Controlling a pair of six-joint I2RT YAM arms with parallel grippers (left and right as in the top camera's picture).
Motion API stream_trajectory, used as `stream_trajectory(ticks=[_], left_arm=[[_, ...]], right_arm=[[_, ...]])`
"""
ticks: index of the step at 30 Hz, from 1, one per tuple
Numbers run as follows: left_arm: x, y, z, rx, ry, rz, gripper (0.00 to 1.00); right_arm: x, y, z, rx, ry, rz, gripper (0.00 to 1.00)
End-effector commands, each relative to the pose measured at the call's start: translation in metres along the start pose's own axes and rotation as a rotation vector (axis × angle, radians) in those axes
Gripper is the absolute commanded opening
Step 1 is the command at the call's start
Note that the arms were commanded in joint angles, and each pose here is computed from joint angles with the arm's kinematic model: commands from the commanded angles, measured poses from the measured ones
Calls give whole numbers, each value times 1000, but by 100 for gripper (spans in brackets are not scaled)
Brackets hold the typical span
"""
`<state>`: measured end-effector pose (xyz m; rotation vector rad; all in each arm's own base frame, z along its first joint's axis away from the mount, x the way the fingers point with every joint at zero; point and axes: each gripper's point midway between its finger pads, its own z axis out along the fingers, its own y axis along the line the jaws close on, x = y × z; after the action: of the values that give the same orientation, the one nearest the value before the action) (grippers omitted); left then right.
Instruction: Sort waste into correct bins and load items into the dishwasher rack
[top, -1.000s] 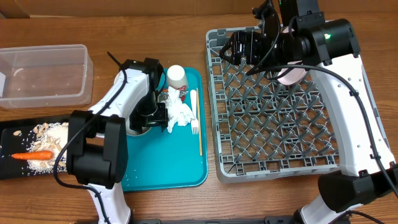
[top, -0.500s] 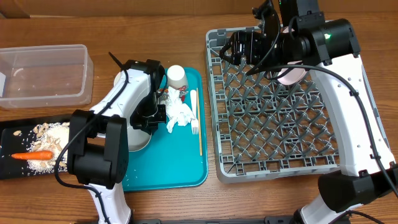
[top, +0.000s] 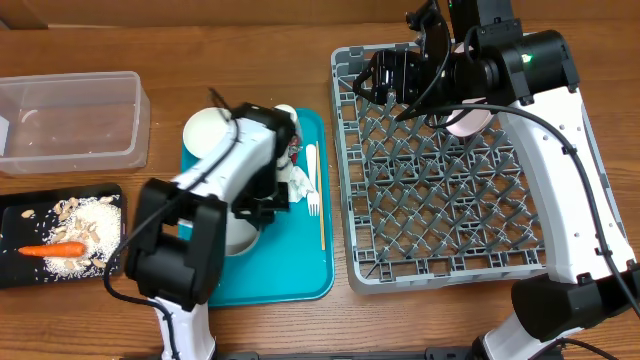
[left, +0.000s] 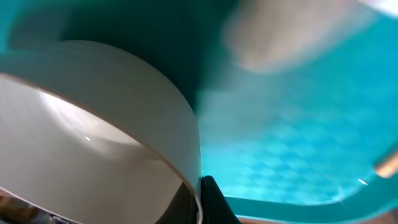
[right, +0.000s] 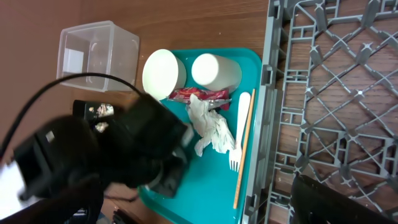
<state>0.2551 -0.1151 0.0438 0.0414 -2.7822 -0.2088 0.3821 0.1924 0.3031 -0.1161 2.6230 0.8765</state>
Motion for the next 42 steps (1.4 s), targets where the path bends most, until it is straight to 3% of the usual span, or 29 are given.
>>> stream_trajectory(ticks=[1, 13, 14, 15, 17, 24, 32, 33, 34, 37, 39, 42], left_arm=[[12, -16, -10, 3, -37, -17, 7], [33, -47, -9, 72, 12, 38, 8], [33, -47, -9, 70, 11, 39, 12], [33, -47, -9, 68, 10, 39, 24], [33, -47, -9, 67, 9, 45, 59], [30, -45, -23, 62, -20, 50, 61], [22, -25, -100, 145, -196, -5, 63], [19, -16, -109, 158, -215, -36, 68], [17, -6, -117, 167, -234, -74, 79], [10, 35, -135, 197, -288, -208, 83], [6, 64, -142, 215, -312, -298, 100], [3, 111, -144, 239, -320, -444, 100]], right_arm=[[-4, 4, -8, -4, -28, -13, 100], [-4, 4, -8, -4, -28, -13, 100], [-4, 4, -8, -4, -28, -13, 100], [-4, 4, -8, -4, -28, -13, 100], [-4, 4, -8, -4, -28, -13, 100], [-4, 4, -8, -4, -28, -14, 100], [-4, 4, -8, -4, -28, -14, 100], [-4, 4, -8, -4, -28, -13, 100], [-4, 4, -8, -4, -28, -13, 100], [-4, 4, -8, -4, -28, -14, 100], [-4, 4, -8, -4, -28, -13, 100], [-4, 4, -8, -4, -28, -13, 100]])
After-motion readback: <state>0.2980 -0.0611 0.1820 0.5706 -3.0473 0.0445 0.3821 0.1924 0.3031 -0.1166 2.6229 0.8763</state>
